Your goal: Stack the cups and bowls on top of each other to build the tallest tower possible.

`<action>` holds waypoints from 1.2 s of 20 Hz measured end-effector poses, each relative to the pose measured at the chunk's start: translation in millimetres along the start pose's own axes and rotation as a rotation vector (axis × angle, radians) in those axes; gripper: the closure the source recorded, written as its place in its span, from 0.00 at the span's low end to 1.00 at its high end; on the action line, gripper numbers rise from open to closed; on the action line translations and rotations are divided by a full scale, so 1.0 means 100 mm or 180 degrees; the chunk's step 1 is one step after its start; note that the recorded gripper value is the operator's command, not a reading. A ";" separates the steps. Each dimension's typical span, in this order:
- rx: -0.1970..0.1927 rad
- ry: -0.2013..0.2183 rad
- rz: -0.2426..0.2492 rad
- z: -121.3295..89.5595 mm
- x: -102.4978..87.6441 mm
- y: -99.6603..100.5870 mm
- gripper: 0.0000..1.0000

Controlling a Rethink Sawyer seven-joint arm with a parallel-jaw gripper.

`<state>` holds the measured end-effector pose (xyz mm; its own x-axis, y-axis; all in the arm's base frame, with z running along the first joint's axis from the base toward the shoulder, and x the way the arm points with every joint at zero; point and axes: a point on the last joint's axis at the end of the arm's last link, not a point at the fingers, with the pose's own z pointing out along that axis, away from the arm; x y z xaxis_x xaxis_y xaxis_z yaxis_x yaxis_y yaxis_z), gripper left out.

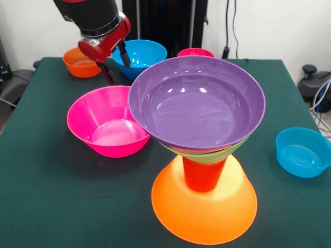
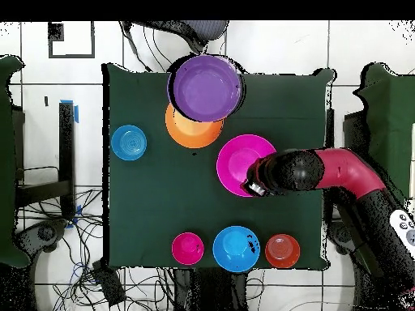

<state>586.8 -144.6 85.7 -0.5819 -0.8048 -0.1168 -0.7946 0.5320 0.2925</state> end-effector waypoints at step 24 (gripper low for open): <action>-0.0029 0.0158 -0.0155 0.41 0.24 0.09 0.00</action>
<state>558.6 -147.7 46.6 -0.5332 -0.8418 -0.0838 -0.8199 0.4898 0.2964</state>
